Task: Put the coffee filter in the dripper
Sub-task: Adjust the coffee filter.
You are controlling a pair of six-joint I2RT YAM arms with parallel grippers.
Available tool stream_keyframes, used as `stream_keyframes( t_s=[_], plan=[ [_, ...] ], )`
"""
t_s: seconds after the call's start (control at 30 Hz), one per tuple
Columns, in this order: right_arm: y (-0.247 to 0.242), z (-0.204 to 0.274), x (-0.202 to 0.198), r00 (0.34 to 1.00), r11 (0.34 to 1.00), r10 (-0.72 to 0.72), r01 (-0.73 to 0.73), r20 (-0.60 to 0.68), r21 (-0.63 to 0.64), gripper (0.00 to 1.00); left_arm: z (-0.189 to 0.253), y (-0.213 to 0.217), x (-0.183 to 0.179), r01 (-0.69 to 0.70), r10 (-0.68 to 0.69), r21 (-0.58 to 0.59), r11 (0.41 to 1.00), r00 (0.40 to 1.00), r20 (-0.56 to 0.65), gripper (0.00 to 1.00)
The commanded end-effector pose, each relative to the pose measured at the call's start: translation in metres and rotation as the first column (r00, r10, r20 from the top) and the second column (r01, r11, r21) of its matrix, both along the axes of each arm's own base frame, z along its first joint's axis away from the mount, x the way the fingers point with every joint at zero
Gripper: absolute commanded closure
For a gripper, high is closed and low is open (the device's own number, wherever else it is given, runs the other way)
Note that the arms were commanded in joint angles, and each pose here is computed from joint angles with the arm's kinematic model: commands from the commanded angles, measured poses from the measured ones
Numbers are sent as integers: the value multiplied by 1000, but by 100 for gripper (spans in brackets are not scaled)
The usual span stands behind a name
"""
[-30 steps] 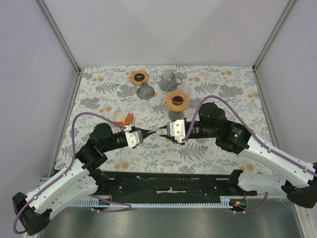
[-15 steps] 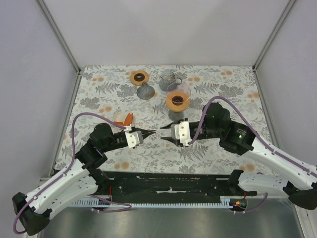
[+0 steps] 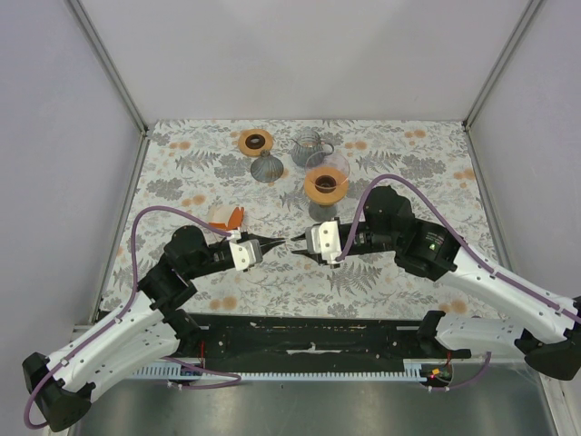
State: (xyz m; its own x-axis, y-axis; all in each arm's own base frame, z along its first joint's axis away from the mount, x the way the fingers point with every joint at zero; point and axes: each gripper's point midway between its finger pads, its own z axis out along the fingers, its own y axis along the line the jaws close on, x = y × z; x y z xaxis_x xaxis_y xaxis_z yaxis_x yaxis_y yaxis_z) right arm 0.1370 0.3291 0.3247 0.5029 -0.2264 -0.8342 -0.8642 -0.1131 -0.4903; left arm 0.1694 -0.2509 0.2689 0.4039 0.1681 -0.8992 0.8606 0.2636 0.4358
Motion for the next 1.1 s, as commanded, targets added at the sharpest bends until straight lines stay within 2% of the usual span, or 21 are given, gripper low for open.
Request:
stream_keyframes(
  t_s=[0.0, 0.33, 1.07],
  plan=[
    [1, 18, -1, 1000, 1000, 5, -6, 22, 26, 66, 16, 0, 1, -5, 6, -20, 1000, 998, 57, 98],
    [-3, 18, -6, 999, 999, 20, -20, 25, 29, 74, 15, 0, 3, -11, 12, -14, 1000, 998, 57, 98],
    [3, 10, 10, 999, 999, -36, 36, 31, 2, 73, 14, -1, 4, -9, 10, -12, 1000, 998, 59, 98]
  ],
)
